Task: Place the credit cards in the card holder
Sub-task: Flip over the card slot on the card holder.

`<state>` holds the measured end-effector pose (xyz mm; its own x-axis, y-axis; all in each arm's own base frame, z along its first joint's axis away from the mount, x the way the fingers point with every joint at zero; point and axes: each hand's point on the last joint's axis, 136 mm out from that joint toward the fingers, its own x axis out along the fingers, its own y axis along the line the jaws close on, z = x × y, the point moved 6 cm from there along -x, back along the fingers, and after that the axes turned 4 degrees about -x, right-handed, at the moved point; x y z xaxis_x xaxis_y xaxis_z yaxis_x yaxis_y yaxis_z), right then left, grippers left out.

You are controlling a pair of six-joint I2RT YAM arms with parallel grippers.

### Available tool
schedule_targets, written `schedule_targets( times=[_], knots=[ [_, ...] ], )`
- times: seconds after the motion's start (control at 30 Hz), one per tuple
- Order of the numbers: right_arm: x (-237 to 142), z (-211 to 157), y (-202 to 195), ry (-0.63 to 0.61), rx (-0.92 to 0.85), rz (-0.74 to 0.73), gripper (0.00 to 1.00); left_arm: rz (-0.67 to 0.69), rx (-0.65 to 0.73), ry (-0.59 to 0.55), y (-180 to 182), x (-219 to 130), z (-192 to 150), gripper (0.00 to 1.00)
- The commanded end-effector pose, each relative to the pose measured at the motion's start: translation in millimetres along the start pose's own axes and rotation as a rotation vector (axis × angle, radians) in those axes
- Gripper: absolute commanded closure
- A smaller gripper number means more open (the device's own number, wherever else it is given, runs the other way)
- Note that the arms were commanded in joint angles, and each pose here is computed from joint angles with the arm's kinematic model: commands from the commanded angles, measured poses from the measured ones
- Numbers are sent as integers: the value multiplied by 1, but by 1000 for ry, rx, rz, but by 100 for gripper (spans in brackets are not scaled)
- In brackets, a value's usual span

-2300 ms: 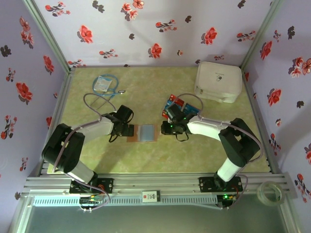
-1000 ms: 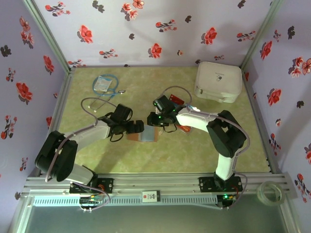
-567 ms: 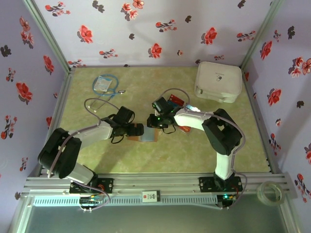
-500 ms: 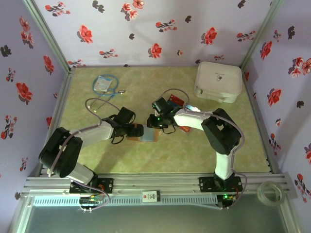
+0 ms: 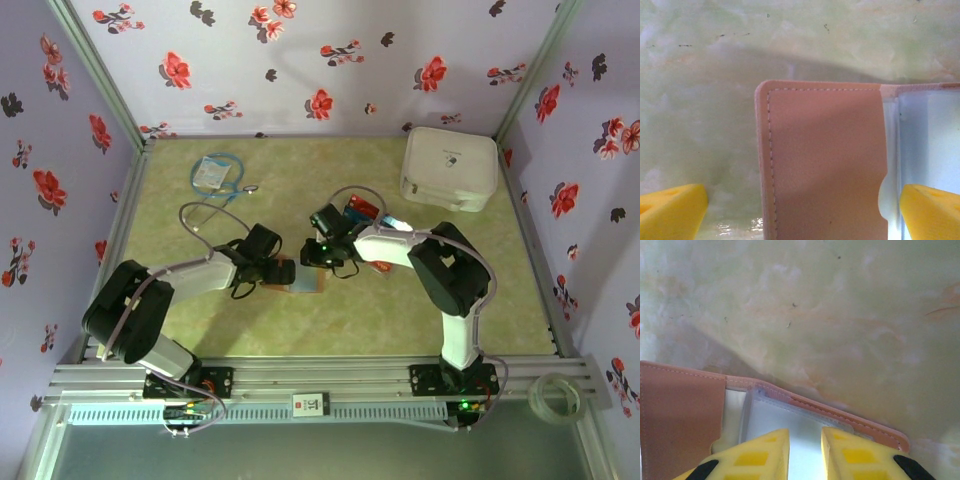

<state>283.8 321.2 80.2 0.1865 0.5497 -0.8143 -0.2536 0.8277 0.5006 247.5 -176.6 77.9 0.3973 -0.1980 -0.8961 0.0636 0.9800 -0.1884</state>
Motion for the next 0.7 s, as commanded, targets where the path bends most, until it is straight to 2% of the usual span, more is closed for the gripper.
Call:
schedule_targets(
  times=[0.0, 0.3, 0.67],
  knots=[
    [9, -3, 3, 15, 17, 6, 76, -32, 26, -28, -1, 2, -5, 0],
    [13, -2, 8, 14, 20, 12, 76, -143, 33, -119, -6, -12, -4, 0],
    [19, -2, 17, 20, 22, 32, 75, -211, 77, -82, -12, -6, -13, 0]
  ],
)
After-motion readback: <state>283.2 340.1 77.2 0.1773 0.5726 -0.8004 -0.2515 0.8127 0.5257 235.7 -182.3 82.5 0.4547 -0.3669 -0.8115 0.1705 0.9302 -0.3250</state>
